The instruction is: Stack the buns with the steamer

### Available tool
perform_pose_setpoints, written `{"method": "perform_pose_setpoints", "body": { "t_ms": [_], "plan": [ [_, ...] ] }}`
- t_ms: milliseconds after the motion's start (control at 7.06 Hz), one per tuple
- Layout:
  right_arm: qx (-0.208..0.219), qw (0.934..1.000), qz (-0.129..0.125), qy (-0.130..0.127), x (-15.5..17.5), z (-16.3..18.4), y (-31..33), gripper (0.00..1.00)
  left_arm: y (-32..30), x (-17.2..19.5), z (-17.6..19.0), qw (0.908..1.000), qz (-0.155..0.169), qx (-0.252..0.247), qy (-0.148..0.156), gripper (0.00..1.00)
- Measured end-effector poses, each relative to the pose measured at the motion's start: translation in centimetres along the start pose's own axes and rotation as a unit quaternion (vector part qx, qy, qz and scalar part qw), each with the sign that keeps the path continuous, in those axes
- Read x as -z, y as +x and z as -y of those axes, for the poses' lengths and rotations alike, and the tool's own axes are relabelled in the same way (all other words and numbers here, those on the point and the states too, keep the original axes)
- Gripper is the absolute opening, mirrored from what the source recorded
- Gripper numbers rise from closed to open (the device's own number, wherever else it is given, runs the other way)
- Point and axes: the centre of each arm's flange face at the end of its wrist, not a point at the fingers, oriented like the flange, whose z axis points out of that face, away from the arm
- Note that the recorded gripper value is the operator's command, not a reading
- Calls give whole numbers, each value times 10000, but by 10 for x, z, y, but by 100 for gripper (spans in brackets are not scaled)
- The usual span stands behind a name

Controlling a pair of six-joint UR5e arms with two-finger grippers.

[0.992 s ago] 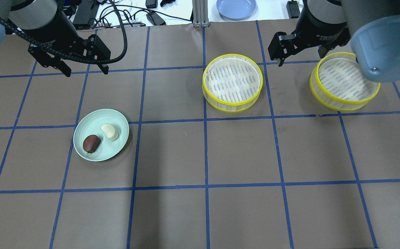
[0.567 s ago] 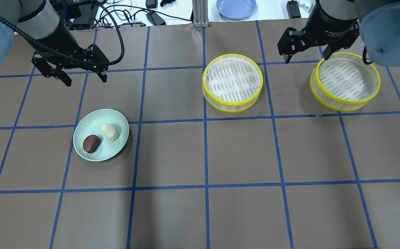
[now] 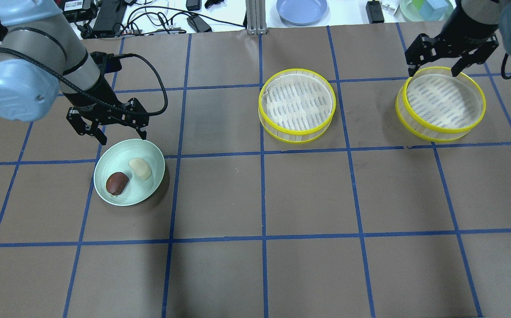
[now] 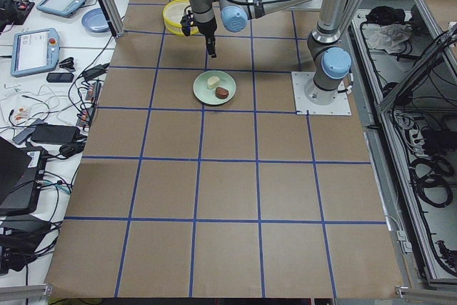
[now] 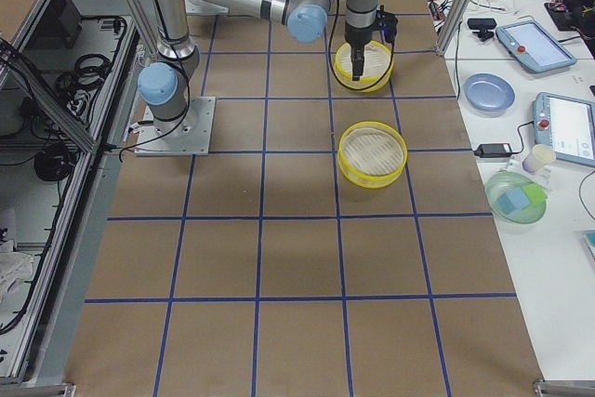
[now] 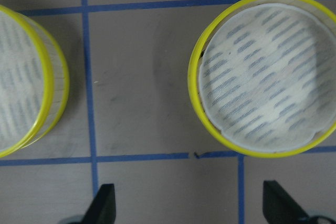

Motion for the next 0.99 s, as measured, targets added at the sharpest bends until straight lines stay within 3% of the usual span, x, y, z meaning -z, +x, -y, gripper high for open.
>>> {"method": "perform_pose_setpoints", "body": {
  "t_ms": [567, 992],
  "plan": [
    [581, 9964, -483, 382, -99, 45, 136, 100, -6, -78, 39, 9975, -26, -582, -399, 100],
    [726, 9961, -462, 193, -152, 52, 173, 100, -22, -102, 47, 9958, 311, -534, -679, 100]
  ]
}}
